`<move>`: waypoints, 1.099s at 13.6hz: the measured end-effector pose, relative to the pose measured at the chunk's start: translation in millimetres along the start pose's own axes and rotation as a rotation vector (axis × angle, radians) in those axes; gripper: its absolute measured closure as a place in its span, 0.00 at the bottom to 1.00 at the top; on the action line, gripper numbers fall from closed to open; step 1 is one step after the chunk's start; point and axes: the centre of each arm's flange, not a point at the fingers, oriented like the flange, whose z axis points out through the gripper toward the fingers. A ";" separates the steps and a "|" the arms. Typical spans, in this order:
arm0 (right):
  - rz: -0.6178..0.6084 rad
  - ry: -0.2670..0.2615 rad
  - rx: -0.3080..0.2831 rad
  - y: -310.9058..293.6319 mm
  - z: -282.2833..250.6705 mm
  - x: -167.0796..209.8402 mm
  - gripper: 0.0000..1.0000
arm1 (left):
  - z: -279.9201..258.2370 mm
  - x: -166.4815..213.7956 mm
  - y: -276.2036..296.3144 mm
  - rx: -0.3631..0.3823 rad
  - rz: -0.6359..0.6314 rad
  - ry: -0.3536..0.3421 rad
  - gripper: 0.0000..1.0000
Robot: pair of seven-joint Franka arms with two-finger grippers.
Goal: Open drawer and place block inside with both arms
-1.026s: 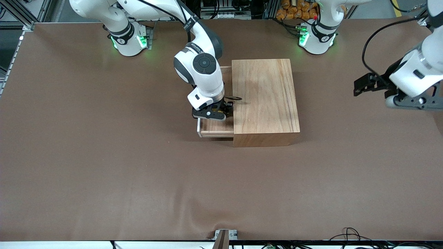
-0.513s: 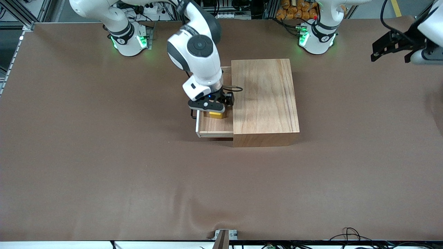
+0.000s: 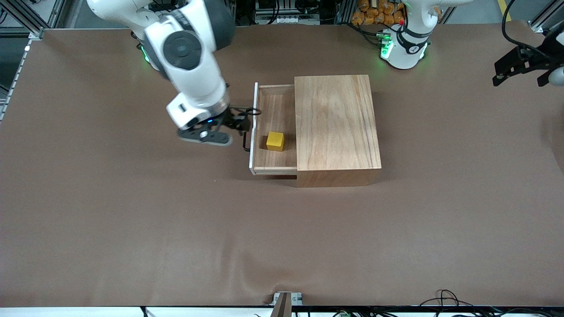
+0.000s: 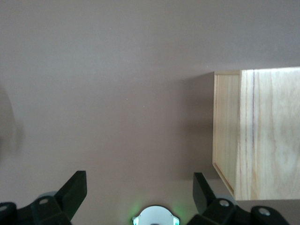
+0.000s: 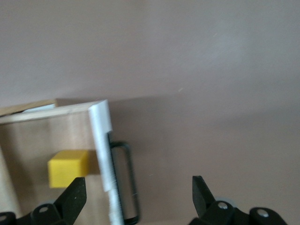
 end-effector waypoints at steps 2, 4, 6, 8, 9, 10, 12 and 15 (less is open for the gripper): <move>-0.062 -0.033 -0.016 42.4 -4.6 22.2 0.00 | 5.8 5.2 -0.3 0.000 -0.001 -0.007 0.00; -0.107 -0.073 -0.029 86.9 -11.8 38.6 0.00 | 12.7 12.5 -7.0 -0.001 -0.013 -0.008 0.00; -0.107 -0.099 -0.026 147.0 -26.5 56.1 0.00 | 21.2 20.3 -17.6 -0.003 -0.033 -0.011 0.00; -0.094 -0.090 -0.006 212.7 -44.4 71.6 0.00 | 25.3 23.2 -23.2 -0.003 -0.045 -0.017 0.00; -0.105 -0.080 0.004 240.0 -52.9 75.9 0.00 | 25.0 23.0 -23.5 -0.003 -0.051 -0.016 0.00; -0.119 -0.071 0.012 260.5 -60.1 77.7 0.00 | 24.6 22.8 -23.2 -0.003 -0.055 -0.016 0.00; -0.131 -0.047 0.021 284.7 -75.5 75.2 0.00 | 24.4 22.8 -22.1 -0.003 -0.063 -0.015 0.00; -0.103 -0.028 0.026 305.7 -95.1 66.5 0.00 | 24.4 22.8 -21.1 -0.003 -0.065 -0.015 0.00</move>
